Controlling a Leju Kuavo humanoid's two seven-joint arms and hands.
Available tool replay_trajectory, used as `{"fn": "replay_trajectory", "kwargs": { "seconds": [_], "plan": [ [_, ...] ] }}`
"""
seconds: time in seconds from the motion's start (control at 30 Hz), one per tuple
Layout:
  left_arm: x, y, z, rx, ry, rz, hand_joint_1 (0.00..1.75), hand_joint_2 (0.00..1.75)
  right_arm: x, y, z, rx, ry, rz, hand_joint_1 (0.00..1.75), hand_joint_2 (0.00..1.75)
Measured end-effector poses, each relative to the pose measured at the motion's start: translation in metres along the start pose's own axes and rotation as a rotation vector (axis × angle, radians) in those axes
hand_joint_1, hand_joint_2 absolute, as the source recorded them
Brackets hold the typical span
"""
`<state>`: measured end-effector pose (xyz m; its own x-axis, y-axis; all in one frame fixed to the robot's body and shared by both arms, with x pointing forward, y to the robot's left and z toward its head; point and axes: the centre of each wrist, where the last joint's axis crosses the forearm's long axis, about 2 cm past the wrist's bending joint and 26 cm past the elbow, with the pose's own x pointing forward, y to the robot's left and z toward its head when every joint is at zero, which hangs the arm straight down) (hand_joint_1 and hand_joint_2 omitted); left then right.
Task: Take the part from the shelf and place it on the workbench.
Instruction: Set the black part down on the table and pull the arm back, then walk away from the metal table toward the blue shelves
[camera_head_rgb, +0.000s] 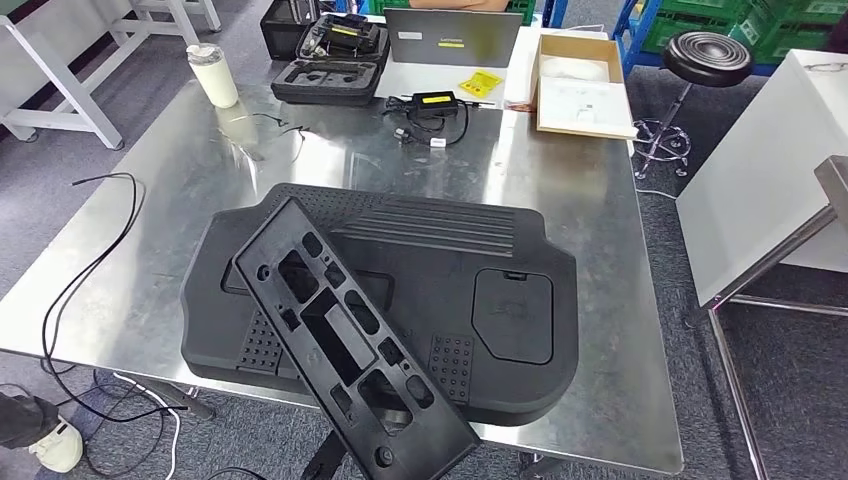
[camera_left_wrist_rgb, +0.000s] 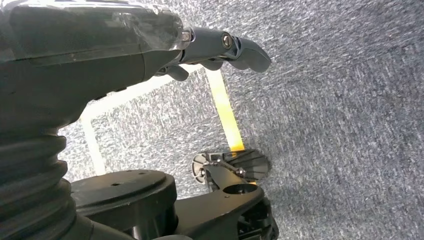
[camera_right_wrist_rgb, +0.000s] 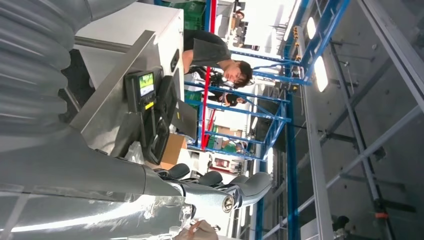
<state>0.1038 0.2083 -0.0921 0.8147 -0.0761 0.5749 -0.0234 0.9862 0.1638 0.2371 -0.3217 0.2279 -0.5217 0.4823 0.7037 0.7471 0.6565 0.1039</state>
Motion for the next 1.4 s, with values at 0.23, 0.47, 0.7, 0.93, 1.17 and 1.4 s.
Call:
{"fn": "replay_trajectory", "kwargs": {
  "seconds": [0.23,0.47,0.7,0.93,1.17,1.4],
  "plan": [
    [0.0004,-0.0002,-0.0001,0.000,-0.001,0.001,0.00,1.75,-0.0001,0.0009,-0.0013,0.001,-0.005,-0.002,0.00,1.75],
    [-0.0002,0.0000,0.0001,0.001,0.000,0.001,0.00,1.75,-0.0006,0.0012,-0.0010,0.003,-0.003,-0.002,0.00,1.75],
    [0.0007,-0.0001,-0.0002,0.000,-0.002,0.001,0.00,1.75,-0.0006,0.0014,-0.0020,0.003,-0.007,-0.002,0.00,1.75],
    [0.0004,-0.0002,-0.0001,-0.005,-0.007,-0.002,0.00,1.75,-0.0014,0.0011,-0.0015,0.006,-0.004,0.003,0.00,1.75],
    [0.0005,-0.0003,-0.0002,-0.008,-0.015,-0.001,0.00,1.75,-0.0011,0.0016,-0.0023,0.005,-0.005,0.003,0.00,1.75],
    [-0.0018,-0.0002,0.0008,-0.008,-0.012,0.000,0.00,1.75,-0.0006,0.0025,-0.0016,0.009,-0.003,0.000,0.00,1.75]
  ]
}}
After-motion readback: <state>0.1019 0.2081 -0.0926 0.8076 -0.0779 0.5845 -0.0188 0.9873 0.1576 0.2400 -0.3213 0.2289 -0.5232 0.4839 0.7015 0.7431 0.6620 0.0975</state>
